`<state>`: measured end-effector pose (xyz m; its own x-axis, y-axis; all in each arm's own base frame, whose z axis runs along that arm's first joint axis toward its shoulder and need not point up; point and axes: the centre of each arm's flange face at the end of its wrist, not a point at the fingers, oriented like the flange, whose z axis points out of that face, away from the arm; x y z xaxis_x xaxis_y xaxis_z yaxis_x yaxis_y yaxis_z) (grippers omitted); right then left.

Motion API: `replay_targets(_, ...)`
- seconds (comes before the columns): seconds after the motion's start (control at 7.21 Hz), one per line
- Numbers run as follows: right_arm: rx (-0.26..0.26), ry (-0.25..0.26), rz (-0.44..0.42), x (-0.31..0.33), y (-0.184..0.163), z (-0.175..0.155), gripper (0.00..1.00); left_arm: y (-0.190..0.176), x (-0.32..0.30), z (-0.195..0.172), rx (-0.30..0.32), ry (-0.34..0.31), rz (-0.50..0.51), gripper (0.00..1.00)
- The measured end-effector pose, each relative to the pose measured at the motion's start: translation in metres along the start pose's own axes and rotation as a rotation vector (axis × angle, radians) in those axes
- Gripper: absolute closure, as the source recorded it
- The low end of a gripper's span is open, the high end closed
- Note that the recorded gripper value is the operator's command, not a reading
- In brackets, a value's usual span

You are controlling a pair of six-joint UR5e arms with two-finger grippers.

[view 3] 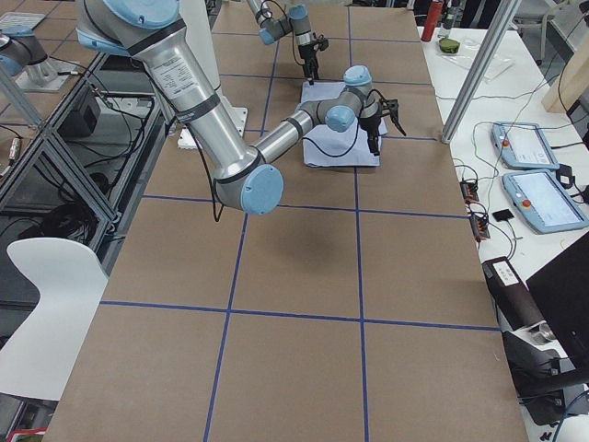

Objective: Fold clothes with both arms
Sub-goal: 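Move the left gripper to the folded shirt's near side edge and grasp it, then drag the shirt farther from the robot with the left gripper while the right lowers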

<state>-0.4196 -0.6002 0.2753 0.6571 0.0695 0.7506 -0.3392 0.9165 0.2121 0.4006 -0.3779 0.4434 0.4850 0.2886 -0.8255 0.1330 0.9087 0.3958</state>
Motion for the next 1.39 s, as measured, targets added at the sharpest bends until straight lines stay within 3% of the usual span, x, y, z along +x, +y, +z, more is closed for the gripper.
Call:
replay_targets(0.14,0.0,0.001,0.0,0.0,0.0,0.0,0.0,0.005,0.003,0.002,-0.01,0.003,0.003,0.41)
replay_targets(0.28,0.0,0.001,0.0,0.0,0.0,0.0,0.0,0.009,0.005,0.004,-0.018,0.005,0.006,0.51)
replay_targets(0.55,0.0,0.002,0.0,0.0,0.0,0.001,0.0,0.015,0.009,0.007,-0.029,0.011,0.012,1.0)
replay_targets(1.11,0.0,0.0,0.0,0.0,0.0,0.0,0.0,0.039,-0.02,-0.019,-0.055,-0.023,0.023,1.0)
replay_targets(1.39,0.0,-0.001,0.0,0.0,0.0,0.0,0.0,0.023,-0.046,-0.033,-0.032,-0.08,0.067,1.0)
